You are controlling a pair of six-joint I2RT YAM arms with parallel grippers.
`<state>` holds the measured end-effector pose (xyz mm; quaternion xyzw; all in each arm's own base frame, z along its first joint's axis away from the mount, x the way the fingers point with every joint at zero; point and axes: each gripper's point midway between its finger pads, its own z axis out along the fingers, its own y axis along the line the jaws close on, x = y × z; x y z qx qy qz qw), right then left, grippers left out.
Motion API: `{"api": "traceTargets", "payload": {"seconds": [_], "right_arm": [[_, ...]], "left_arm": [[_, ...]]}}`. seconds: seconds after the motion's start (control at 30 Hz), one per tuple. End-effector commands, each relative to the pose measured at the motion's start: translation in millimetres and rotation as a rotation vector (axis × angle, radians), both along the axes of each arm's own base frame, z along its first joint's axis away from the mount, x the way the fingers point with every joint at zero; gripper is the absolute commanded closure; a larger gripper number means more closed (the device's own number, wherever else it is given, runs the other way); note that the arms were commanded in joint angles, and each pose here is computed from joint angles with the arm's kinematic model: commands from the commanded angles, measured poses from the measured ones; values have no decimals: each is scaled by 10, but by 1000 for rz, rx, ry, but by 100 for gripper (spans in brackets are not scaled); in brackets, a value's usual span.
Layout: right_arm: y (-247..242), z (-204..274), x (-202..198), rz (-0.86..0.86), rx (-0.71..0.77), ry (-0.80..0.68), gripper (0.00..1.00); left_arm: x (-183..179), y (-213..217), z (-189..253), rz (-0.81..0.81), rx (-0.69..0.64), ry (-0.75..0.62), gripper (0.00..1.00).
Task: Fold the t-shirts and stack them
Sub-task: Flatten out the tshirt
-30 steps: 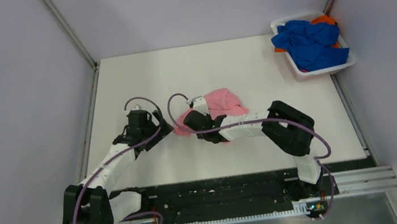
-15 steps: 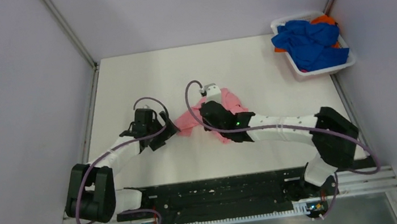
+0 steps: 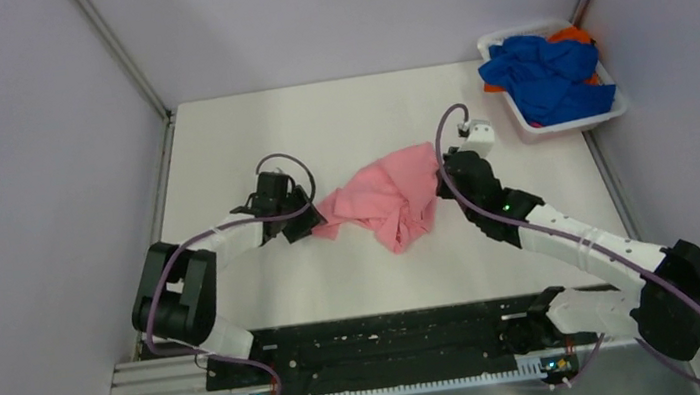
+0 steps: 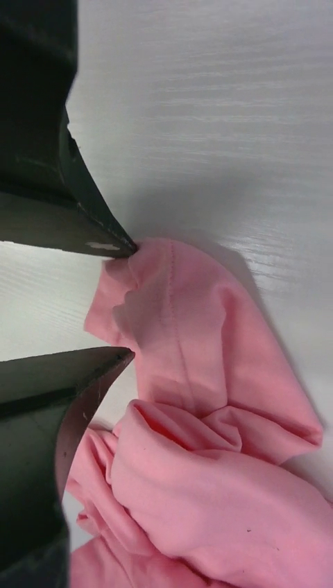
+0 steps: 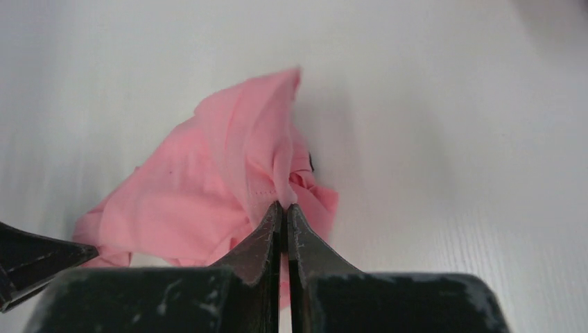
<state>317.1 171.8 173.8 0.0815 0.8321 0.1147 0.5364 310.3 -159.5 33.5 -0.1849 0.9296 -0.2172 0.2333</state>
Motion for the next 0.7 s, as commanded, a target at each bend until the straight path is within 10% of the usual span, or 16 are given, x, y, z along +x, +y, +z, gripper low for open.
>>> {"api": "traceTargets", "payload": {"seconds": [0.0,0.07,0.13,0.43,0.67], "right_arm": [[-363,198,41,-118,16,-56,100],[-509,260,63,-161,11,-76,100],[-629,340,91,-188,0,-100,100],[-908,1409,133,-212,-98,-374,100],[-1146,2575,-316,-195,-38,-634,100]], "left_arm": [[27,-62,-163,-22,32,35,50],[72,-45,-211,-11,51,45,63],[199,-8,-164,10,88,31,99],[701,320,1359,130,206,-379,100],[336,751,3073,251,205,-807,100]]}}
